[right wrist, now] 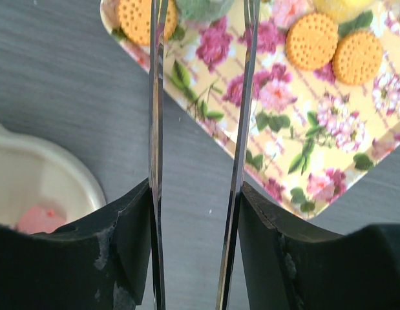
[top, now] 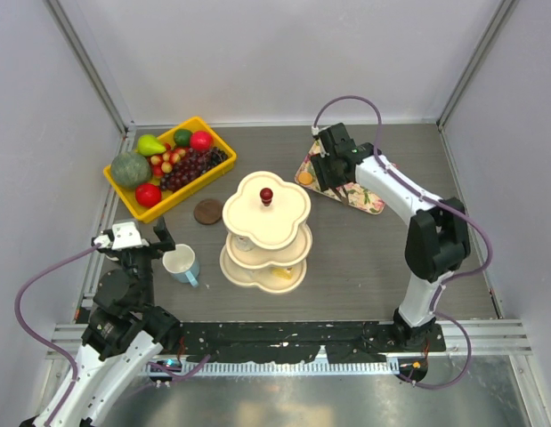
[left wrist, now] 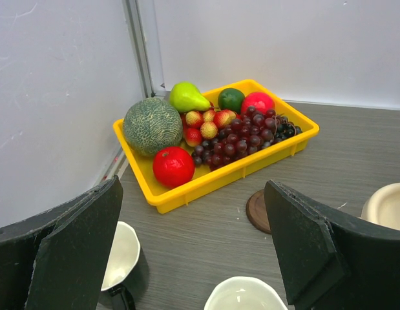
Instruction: Serve the afternoon tea
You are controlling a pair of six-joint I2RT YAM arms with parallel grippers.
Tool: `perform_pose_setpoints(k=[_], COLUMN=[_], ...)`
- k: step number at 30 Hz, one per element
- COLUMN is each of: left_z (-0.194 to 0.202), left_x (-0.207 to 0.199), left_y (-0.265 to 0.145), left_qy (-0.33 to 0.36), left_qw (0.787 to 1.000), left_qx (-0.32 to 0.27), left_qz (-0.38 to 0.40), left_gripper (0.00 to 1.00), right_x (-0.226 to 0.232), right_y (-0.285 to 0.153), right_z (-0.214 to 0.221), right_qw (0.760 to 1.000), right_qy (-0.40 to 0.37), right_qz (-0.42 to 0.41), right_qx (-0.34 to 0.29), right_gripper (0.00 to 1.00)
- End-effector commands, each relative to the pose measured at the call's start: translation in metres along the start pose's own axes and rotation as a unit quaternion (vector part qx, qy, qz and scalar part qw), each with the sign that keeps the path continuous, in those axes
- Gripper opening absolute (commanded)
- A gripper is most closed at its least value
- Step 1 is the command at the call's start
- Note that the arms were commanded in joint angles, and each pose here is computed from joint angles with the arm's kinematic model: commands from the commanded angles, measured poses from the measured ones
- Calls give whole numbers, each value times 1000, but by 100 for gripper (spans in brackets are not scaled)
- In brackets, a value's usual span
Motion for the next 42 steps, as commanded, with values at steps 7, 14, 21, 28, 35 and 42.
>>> perform_pose_setpoints(k=[7,14,21,28,35,42], left_z=[-8,-7,-7,-7,-6,-8], left_x=[-1,-1,-1,-2,-2,-1], left_y=[2,3,3,3,3,2], left_qy=[-11,-9,-8,-8,-8,-12], left_qw=[1000,1000,1000,1000,1000,1000], left_qx=[-12,-10,-10,-10,-9,-12], left_qz=[-5,-6,-5,-3,-2,-2], left_gripper=[99,99,99,99,99,99], right_x=[-5,-6,-8,-14,-22,-28], right_y=[42,55,56,34,5,-40], right_z=[-40,-25,-15,2,20,29], right_qw=[999,999,998,998,997,998], right_qy=[-18,-26,-34,-29,-33,-13], right_qz=[28,40,37,36,55,69], right_qx=[-26,8,29,37,37,3], right_gripper=[56,59,57,47,44,44])
Point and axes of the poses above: each gripper's point midway between its finger pads, its own y axis out along the fingers, its own x axis along the line the jaws close on, z = x × y, the point moved 7 cm from there along -y, back along the fingers, and after that the axes turned 8 degrees about -y, right-handed, at the moved point
